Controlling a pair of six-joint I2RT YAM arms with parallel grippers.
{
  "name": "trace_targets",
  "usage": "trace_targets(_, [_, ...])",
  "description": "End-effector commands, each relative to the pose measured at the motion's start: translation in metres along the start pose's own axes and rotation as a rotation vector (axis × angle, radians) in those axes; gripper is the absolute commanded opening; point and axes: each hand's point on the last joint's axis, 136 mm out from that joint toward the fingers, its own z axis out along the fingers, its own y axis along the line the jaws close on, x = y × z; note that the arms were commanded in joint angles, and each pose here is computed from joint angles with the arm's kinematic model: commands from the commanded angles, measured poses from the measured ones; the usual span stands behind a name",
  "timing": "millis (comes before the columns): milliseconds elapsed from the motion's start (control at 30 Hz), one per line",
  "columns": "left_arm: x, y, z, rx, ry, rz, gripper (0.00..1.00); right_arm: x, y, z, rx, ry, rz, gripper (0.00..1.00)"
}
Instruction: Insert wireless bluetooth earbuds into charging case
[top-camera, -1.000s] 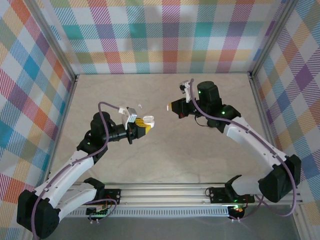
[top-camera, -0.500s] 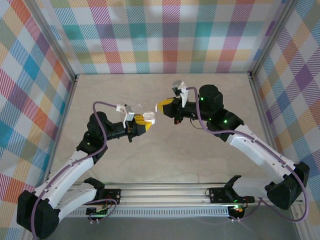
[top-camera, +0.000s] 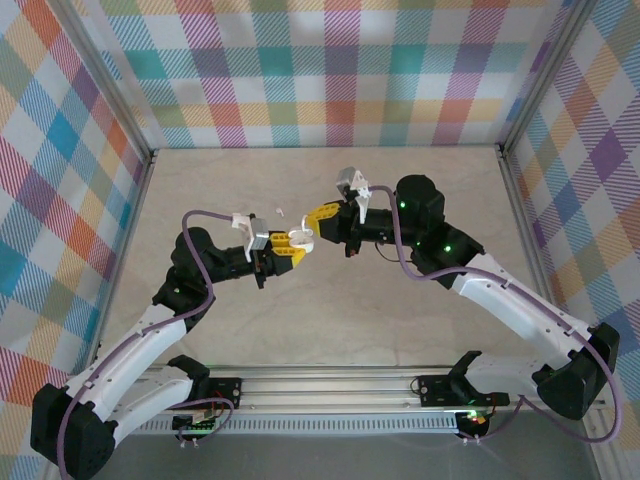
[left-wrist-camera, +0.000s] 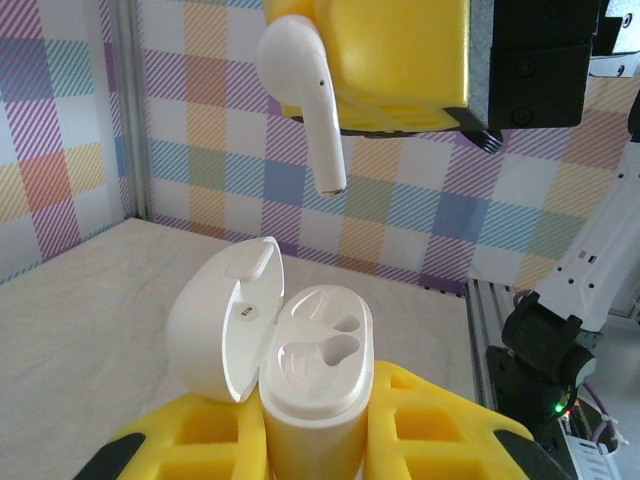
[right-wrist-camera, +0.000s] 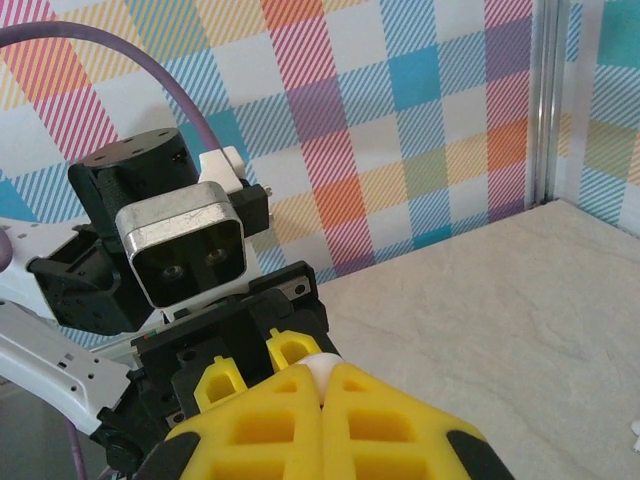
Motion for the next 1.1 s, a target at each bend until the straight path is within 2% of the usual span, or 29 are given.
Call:
trace_targets(0, [-0.019,-0.011,-0.001,0.037,-0.046,0.074,0.00,-0.008,0.009,0.000,-0.037,-0.026,-0.063,0.00])
trace_targets(233, [-0.029,-0.010,0.000,0.025,-0.039,0.024,0.00,-0.003,0.008,0.002,-0.028,-0.013,-0.079,0.00])
trace_targets(1067, [-0.048,-0.013,-0.004,0.019,-0.093,0.013,0.00,0.000,0.016,0.001,-0.059,0.000,-0.063,0.00])
